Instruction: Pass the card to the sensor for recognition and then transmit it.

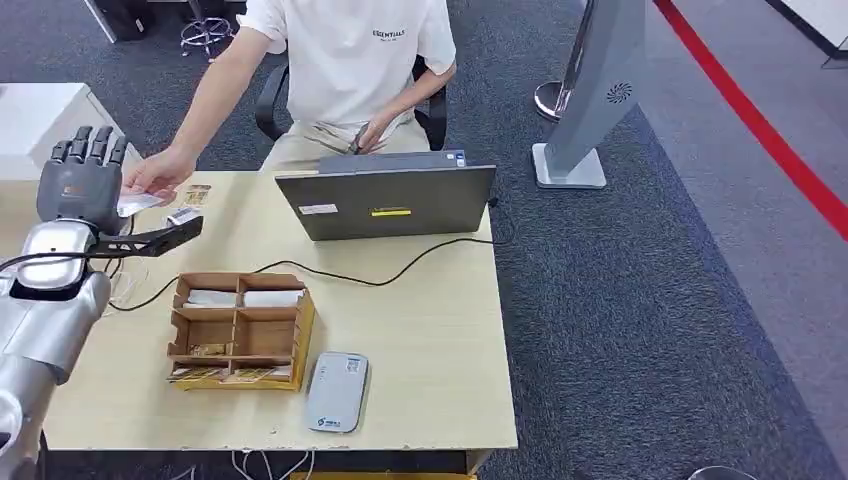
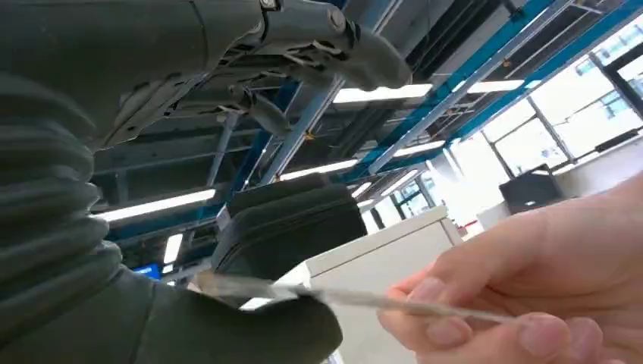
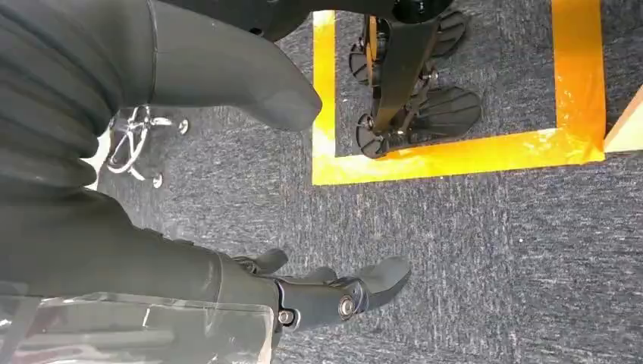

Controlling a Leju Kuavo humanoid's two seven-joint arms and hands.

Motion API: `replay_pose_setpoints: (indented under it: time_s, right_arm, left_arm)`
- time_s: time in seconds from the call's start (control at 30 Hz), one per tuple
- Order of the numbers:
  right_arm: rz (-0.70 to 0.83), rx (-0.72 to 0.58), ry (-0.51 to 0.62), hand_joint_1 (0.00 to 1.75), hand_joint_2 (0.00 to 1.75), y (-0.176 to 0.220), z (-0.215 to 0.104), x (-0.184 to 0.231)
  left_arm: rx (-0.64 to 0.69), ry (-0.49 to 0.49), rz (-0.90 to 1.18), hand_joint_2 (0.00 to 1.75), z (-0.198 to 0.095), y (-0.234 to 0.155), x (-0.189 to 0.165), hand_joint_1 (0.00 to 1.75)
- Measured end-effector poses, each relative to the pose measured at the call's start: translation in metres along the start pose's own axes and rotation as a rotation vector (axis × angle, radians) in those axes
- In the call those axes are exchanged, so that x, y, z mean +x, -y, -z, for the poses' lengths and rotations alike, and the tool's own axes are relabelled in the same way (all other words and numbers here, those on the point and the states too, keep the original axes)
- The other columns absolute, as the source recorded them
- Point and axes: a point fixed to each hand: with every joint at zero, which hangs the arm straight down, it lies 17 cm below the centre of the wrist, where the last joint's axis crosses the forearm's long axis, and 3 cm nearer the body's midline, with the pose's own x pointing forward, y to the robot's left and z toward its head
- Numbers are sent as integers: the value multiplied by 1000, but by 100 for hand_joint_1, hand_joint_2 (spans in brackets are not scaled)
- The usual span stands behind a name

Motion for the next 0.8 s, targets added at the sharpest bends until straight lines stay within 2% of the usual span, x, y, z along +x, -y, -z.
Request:
replay_pose_setpoints:
  time_s: [0.13,0.17,0.47,0.5,0.8]
  right_arm:
    - [3,-1,-1,0,175,0,0,0]
    - [4,-1,-1,0,175,0,0,0]
    - [14,-6,-8,0,175,2,0,-2]
    - [15,-7,-7,0,175,2,0,-2]
    - [11,-6,1,0,175,2,0,-1]
  left_arm:
    - [1,9,-1,175,0,0,2,175]
    - [0,9,-1,0,0,0,2,175]
    - [-5,26,-5,0,0,1,5,175]
    - [-4,26,-6,175,0,1,6,175]
    - [24,24,-8,175,0,-4,6,175]
